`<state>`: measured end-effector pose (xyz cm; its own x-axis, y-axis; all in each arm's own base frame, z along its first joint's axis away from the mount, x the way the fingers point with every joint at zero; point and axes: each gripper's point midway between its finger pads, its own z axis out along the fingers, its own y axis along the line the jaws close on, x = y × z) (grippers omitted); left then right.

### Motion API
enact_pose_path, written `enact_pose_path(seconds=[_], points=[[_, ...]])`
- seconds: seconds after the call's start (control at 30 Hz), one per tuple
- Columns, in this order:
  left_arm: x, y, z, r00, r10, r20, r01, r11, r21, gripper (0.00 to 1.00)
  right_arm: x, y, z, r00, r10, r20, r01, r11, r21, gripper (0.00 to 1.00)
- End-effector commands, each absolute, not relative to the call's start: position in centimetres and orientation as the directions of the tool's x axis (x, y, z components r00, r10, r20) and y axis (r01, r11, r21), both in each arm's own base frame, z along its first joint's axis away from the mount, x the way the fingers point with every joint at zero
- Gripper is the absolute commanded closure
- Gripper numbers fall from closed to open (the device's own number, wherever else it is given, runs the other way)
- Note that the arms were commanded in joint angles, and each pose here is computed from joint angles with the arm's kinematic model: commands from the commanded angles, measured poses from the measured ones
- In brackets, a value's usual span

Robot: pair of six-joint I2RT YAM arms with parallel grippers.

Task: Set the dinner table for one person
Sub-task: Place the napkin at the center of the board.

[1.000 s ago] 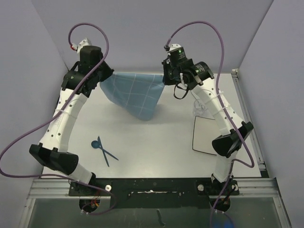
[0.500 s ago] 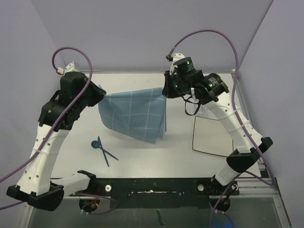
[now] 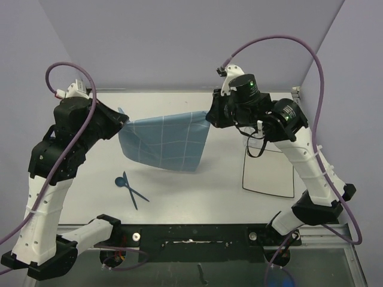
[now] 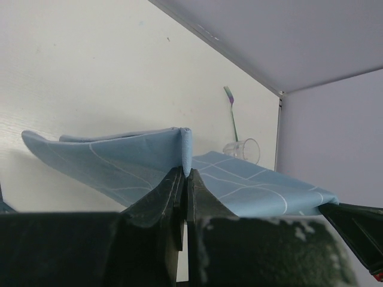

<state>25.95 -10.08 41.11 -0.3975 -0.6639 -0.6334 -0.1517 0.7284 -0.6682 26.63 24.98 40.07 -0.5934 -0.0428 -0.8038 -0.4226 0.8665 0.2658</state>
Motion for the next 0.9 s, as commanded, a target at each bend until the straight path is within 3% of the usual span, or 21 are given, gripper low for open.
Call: enact_pose_path(seconds=[0.0,0.37,0.63,0.87], points=[[24.7,-6.0,41.2,-0.281,-0.657,-0.7,-0.238,0.754,-0.613,1.0,27.4,19.9,38.3,-0.585,-0.066,-0.808,-0.261,0.959,0.11,1.0],[25.3,-5.8,35.4,-0.347,-0.634,-0.691,-0.331,0.772,-0.543,1.0,25.1,22.2,32.6,-0.685,-0.081,-0.724,-0.309,0.932,0.188,1.0],[26.2,-5.9,34.0,-0.364,-0.63,-0.686,-0.361,0.774,-0.52,1.0,22.9,21.7,32.3,-0.698,-0.103,-0.709,-0.323,0.928,0.184,1.0],[23.3,-5.1,34.3,-0.36,-0.643,-0.676,-0.357,0.765,-0.537,1.0,20.8,21.1,33.0,-0.687,-0.089,-0.721,-0.314,0.932,0.184,1.0]])
